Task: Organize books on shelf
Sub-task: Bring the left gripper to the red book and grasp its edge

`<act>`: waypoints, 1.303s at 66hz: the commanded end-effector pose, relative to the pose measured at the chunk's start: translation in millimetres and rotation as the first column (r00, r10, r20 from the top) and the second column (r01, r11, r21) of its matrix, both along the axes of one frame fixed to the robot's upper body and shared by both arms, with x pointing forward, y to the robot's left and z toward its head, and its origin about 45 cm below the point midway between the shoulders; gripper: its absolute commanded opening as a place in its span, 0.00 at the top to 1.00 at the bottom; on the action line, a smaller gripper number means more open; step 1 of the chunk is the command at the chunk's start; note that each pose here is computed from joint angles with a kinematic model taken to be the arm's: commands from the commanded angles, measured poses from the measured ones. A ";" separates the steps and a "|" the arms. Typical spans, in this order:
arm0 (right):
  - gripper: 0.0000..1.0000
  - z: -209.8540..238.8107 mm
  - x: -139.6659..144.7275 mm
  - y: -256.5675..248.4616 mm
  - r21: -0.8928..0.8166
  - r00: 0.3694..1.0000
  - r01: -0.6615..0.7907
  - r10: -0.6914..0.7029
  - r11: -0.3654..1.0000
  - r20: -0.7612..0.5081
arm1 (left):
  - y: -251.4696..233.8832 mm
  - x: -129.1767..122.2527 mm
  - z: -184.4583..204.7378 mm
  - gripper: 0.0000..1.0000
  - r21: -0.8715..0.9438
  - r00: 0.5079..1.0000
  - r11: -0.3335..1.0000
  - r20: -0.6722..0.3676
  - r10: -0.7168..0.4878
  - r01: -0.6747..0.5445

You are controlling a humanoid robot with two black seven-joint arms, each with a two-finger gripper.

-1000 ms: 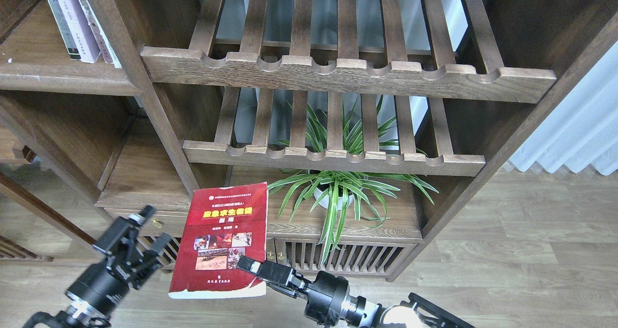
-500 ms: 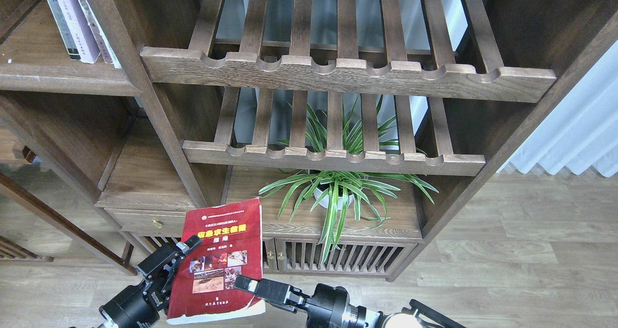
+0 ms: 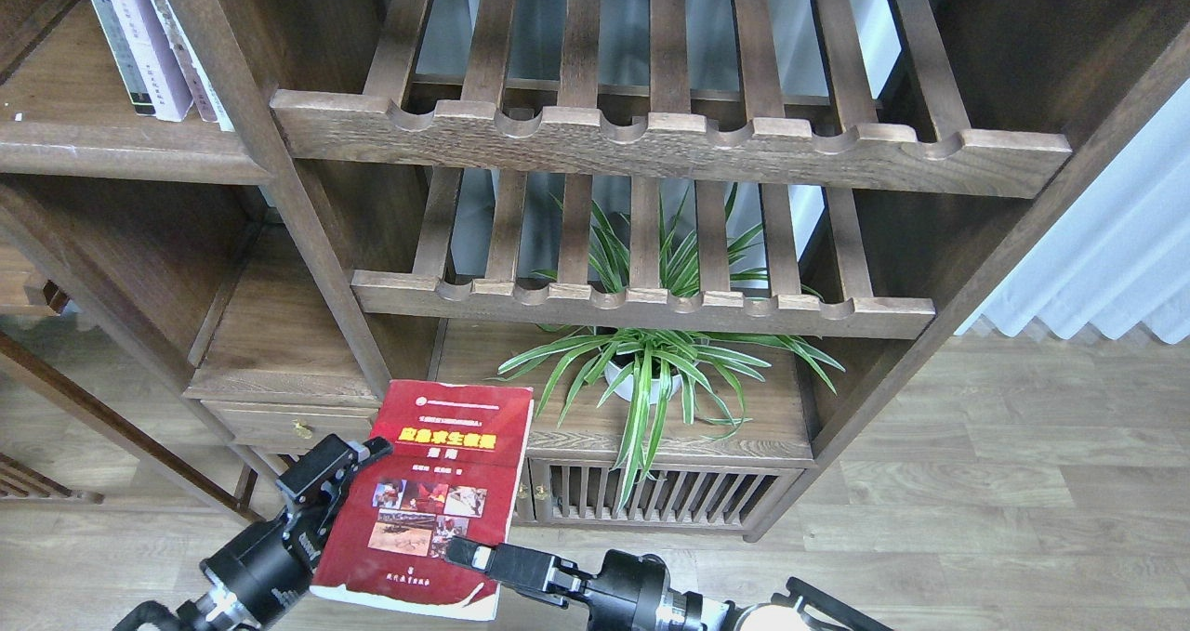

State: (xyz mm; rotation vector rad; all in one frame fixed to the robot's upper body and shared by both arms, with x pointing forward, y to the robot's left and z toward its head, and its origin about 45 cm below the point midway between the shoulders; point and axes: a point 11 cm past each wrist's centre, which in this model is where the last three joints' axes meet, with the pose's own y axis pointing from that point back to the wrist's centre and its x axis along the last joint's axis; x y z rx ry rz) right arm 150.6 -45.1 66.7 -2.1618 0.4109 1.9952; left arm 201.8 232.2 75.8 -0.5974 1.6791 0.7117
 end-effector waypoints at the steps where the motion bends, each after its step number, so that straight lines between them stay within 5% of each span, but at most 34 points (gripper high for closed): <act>1: 0.95 -0.3 0.7 -0.2 -0.003 1.000 0.000 0.000 1.000 0.002 | -10.8 -11.0 -7.6 0.19 0.005 0.999 0.999 -0.033 -0.035 0.036; 17: 0.95 2.0 8.8 -2.2 -0.008 1.000 -0.026 0.026 1.000 0.016 | 21.3 -20.1 -12.7 0.05 0.097 0.998 0.995 -0.061 -0.026 0.032; 52: 0.95 6.5 11.1 1.0 -0.013 0.995 -0.097 0.098 0.995 0.035 | 67.2 -9.8 7.3 0.05 0.226 0.999 0.973 -0.011 0.040 -0.037; 86: 0.94 6.8 5.4 3.7 -0.012 0.992 -0.126 0.126 0.992 0.032 | 37.8 -8.2 8.3 0.09 0.201 0.998 0.978 -0.010 -0.059 0.060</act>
